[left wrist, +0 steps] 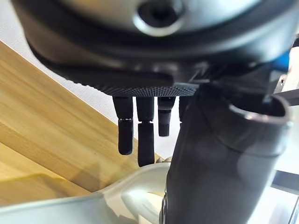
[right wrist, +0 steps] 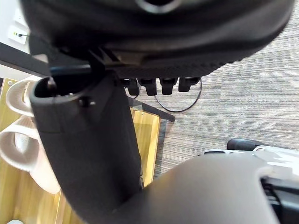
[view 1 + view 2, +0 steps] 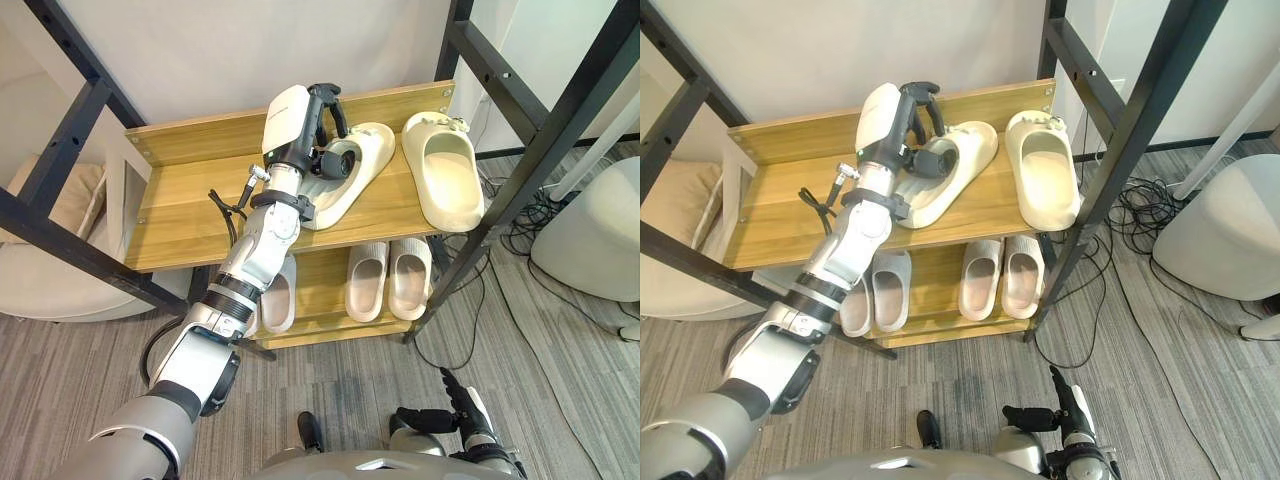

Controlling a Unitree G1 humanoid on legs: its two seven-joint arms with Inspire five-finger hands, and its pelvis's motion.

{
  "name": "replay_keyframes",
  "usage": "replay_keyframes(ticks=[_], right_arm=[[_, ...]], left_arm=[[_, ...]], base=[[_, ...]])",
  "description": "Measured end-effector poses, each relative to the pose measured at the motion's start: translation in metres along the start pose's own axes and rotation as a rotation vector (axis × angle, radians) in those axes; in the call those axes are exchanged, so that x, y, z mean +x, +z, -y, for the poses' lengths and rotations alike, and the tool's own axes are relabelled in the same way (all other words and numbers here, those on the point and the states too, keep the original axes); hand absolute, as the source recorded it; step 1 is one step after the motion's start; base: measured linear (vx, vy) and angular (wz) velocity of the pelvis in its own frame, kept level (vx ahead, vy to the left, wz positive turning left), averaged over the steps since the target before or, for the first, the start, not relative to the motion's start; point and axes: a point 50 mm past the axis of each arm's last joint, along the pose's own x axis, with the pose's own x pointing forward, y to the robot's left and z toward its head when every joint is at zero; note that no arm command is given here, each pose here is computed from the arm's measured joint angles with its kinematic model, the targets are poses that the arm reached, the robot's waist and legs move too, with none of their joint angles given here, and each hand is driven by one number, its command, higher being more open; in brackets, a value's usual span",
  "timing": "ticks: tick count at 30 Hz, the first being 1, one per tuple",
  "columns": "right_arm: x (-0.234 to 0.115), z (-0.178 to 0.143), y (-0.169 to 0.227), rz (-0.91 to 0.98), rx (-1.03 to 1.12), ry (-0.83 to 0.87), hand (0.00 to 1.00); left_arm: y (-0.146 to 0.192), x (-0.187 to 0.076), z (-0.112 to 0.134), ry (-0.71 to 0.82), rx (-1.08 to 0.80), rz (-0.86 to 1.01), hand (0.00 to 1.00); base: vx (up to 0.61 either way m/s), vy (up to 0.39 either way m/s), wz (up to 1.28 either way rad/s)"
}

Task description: Organize the slippers on the shoe rack

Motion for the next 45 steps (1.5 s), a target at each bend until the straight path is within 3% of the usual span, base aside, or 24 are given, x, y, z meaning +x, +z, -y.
replay_keyframes(ticks=[17,34,45], right_arm=[[0.006,-0.001,-0.004,-0.036,-0.005,0.004,1.00],[0.007,-0.001,-0.011,-0.082,-0.016,0.009,1.00],[0.007,-0.003,-0.012,-0.090,-0.030,0.021,1.00]], left_arm=[[0.001,-0.003,0.002,-0.001,-0.213,-0.037,1.00],[-0.023,-0.046,0.000,0.002,-0.487,-0.129,1.00],[-0.051,-0.080,-0.005,0.052,-0.911,-0.286,1.00]], base=[[-0.01,-0.001,0.04],[-0.01,0.000,0.07],[0.00,0.000,0.03]])
